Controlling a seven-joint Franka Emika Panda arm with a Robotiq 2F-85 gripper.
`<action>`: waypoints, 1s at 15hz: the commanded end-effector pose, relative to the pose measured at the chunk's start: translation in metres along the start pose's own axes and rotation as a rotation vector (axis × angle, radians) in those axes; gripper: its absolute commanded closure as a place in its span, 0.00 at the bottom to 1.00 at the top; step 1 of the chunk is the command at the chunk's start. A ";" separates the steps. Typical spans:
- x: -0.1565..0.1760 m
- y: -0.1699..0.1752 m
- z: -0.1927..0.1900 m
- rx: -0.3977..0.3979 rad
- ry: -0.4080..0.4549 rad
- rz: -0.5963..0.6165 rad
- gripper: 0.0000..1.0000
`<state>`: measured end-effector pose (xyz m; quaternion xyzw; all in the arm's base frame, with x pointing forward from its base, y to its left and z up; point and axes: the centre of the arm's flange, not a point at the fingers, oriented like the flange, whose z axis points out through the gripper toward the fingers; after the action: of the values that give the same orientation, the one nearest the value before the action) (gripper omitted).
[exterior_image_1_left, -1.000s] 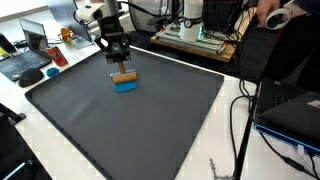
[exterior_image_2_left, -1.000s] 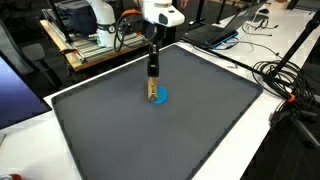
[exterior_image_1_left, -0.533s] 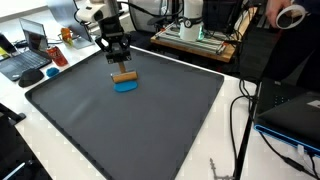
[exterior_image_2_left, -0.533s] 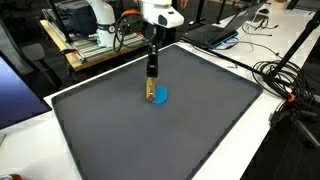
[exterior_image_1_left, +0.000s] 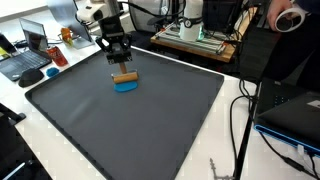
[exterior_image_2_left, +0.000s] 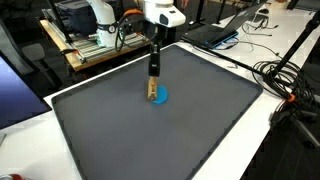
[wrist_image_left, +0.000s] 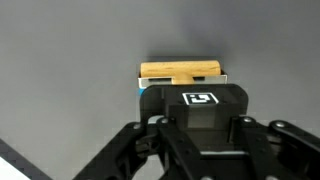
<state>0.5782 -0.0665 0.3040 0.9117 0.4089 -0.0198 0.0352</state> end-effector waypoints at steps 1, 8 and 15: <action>0.013 -0.004 0.012 0.072 0.027 0.063 0.78; 0.017 0.003 0.019 0.098 0.056 0.191 0.78; 0.020 0.009 0.017 0.083 0.127 0.323 0.78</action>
<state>0.5913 -0.0655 0.3075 0.9567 0.2906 0.0138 -0.0016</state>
